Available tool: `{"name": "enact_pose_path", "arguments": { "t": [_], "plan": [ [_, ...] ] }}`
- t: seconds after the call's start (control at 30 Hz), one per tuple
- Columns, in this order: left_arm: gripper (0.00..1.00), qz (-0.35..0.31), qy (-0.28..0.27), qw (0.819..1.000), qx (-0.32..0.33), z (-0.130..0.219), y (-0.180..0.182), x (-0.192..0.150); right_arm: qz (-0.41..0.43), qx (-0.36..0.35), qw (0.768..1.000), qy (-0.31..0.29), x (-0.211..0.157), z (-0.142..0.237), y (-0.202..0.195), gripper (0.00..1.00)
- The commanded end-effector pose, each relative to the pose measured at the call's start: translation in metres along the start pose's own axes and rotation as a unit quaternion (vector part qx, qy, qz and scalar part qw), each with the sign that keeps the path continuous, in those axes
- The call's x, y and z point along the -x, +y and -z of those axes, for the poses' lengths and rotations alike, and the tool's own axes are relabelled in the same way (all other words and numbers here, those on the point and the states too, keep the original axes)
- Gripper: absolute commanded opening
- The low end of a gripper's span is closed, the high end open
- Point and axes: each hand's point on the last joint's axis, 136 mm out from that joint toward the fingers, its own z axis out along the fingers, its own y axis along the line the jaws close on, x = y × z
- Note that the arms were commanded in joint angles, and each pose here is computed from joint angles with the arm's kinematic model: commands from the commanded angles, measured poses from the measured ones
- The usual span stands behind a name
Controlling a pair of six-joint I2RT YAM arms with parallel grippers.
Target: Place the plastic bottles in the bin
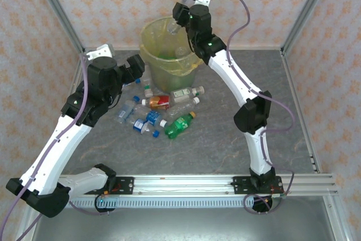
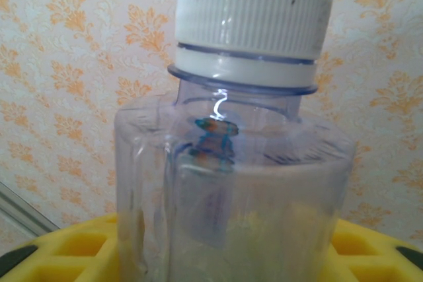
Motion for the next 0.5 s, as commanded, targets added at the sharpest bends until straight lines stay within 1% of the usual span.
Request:
{"name": "enact_pose_path", "arguments": {
  "t": [0.0, 0.03, 0.07, 0.1, 0.13, 0.17, 0.47],
  "plan": [
    [0.99, 0.006, -0.014, 1.0, 0.01, 0.015, 0.005, 0.012, 0.008, 0.006, 1.0, -0.001, 0.001, -0.003, 0.006, 0.53],
    [0.99, 0.005, -0.013, 1.0, 0.011, 0.015, 0.005, 0.011, 0.009, 0.009, 1.0, 0.002, -0.001, -0.004, 0.007, 0.58],
    [0.99, 0.003, -0.011, 1.0, 0.013, 0.015, 0.006, 0.01, 0.008, 0.011, 1.0, 0.002, -0.002, -0.004, 0.008, 0.65],
    [0.99, 0.002, -0.009, 1.0, 0.017, 0.014, 0.007, 0.01, 0.008, 0.013, 1.0, 0.004, -0.003, -0.004, 0.009, 0.78],
    [0.99, 0.0, -0.009, 1.0, 0.02, 0.014, 0.008, 0.009, 0.008, 0.014, 1.0, 0.004, -0.003, -0.003, 0.01, 0.96],
    [0.99, -0.002, -0.006, 1.0, 0.023, 0.013, 0.009, 0.007, 0.011, 0.017, 1.0, 0.003, -0.002, -0.002, 0.013, 1.0],
    [0.99, -0.006, 0.008, 0.999, 0.036, 0.002, 0.014, -0.004, 0.019, 0.014, 1.0, 0.007, 0.012, 0.013, 0.017, 1.0]
  ]
}}
